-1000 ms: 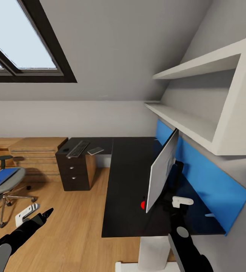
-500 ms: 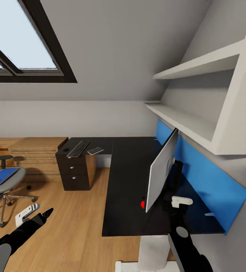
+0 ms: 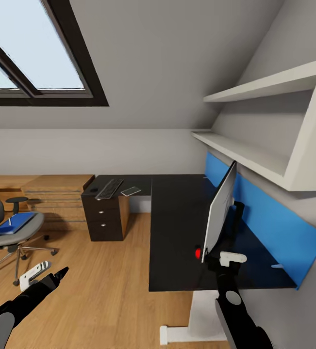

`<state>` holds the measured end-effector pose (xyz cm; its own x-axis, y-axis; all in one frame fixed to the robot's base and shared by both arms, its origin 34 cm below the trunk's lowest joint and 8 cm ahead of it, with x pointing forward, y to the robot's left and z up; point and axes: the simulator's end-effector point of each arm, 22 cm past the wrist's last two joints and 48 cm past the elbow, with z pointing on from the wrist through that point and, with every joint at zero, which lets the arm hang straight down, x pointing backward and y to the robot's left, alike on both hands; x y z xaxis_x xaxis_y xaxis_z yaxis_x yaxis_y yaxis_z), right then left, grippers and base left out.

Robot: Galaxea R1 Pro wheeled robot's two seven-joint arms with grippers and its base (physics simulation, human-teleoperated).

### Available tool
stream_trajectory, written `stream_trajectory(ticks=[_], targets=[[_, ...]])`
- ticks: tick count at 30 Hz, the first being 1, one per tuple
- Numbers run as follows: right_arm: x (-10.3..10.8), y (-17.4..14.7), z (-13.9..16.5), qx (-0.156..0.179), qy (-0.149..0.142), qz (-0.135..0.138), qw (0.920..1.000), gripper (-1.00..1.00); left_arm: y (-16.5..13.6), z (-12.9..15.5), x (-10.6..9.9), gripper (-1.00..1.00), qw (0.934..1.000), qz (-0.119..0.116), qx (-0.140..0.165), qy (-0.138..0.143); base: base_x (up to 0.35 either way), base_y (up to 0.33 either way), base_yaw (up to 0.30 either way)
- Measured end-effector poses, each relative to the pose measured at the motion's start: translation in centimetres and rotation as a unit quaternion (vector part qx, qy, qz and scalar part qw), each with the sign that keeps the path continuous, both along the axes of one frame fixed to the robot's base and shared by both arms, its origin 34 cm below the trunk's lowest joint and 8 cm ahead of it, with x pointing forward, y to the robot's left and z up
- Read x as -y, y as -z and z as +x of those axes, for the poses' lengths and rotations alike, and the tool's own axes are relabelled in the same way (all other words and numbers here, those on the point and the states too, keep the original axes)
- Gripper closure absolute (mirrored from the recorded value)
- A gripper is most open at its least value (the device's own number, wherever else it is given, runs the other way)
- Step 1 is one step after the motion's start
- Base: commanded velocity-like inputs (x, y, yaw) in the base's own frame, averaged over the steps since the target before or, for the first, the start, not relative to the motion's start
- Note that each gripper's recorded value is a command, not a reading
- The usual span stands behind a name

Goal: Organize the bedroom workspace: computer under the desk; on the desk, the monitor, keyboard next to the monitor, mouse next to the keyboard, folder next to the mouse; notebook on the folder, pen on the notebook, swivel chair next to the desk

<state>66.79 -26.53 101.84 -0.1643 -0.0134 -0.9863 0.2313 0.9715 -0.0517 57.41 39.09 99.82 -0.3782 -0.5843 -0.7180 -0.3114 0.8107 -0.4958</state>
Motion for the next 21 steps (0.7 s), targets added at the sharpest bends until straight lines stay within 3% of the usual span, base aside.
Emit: stream_trajectory(ticks=[11,21], targets=[[-0.18,-0.05,0.02,0.001,-0.002,0.0,1.0,-1.0,-0.02,0.0,-0.02,-1.0,1.0,0.001,0.0,0.0,-0.001,0.308,0.0],[0.45,0.36,-0.13,-0.004,0.006,0.0,1.0,-1.0,0.01,-0.01,0.02,-1.0,1.0,0.0,0.0,0.0,0.019,0.056,0.0]])
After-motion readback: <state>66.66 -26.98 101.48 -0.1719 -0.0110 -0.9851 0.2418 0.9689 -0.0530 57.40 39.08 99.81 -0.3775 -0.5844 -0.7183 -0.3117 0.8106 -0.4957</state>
